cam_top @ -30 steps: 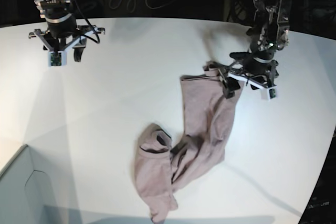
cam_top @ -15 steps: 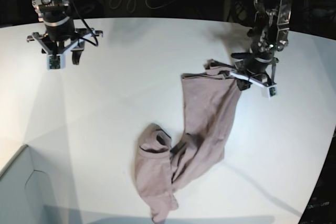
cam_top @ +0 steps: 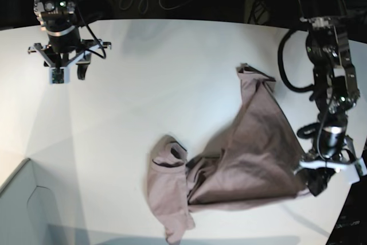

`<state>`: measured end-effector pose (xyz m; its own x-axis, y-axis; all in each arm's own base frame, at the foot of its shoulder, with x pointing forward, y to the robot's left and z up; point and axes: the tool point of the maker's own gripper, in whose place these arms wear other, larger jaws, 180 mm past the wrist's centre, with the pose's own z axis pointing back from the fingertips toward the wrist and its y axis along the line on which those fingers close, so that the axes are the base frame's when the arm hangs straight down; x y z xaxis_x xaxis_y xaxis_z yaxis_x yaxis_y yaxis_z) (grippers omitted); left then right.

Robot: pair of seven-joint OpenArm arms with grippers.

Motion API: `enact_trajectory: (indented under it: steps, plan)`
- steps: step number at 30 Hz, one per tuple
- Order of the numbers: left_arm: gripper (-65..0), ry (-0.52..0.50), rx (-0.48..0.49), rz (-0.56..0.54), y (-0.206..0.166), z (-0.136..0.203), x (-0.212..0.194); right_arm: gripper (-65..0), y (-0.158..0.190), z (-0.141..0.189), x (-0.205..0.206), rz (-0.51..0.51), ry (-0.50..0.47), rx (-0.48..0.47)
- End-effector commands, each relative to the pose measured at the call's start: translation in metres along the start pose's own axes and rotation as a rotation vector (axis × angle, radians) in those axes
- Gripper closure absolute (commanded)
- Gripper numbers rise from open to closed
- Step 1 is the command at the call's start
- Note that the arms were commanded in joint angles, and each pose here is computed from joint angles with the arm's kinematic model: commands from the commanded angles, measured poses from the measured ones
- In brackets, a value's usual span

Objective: Layout the t-shirt on the table in an organized manner, then fold the t-shirt properly
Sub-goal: 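Regrasp the shirt edge with the left gripper and pull it outward, then reach the right gripper to the shirt's sleeve and grasp it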

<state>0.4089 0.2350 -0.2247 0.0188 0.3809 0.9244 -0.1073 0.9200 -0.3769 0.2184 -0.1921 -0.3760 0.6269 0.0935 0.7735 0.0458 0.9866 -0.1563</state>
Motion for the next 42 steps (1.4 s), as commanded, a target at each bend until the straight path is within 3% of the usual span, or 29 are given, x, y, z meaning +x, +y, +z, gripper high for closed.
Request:
enact_trajectory:
  steps: [1,10,14,16,21,23,31,37,42]
  plan:
    - [0.0,-0.089,0.005,-0.005,0.000,-0.011,0.033,-21.8,-0.003,0.002,0.009,0.005,-0.034,-0.007]
    - [0.0,-0.123,0.114,0.117,0.041,-0.114,0.103,-21.8,-0.003,0.004,0.003,0.008,-0.019,-0.008]
    - [-0.9,-0.060,0.149,0.146,0.045,-0.153,0.101,-21.8,-0.003,0.006,-0.002,0.009,-0.007,-0.007]
    - [-7.0,0.014,0.185,0.146,0.055,-0.163,0.085,-21.8,-0.003,0.007,-0.003,0.008,-0.004,-0.006]
    - [-34.3,0.104,0.218,0.172,0.062,-0.170,0.054,-21.8,-0.002,0.007,-0.004,0.009,-0.002,-0.005]
    - [-38.2,0.143,0.235,0.171,0.071,-0.162,0.030,-21.8,-0.001,0.006,-0.002,0.008,-0.007,-0.002]
    - [-38.3,0.222,0.276,0.080,0.110,-0.099,-0.043,-22.2,-0.003,-0.003,0.024,-0.006,-0.071,-0.012]
    - [-38.8,0.255,0.385,0.057,0.169,-0.004,-0.087,-22.7,-0.004,-0.018,0.079,-0.029,-0.201,-0.021]
    - [-39.0,0.301,0.447,0.031,0.195,0.071,-0.111,-33.1,0.004,-0.028,0.125,-0.086,-0.302,-0.015]
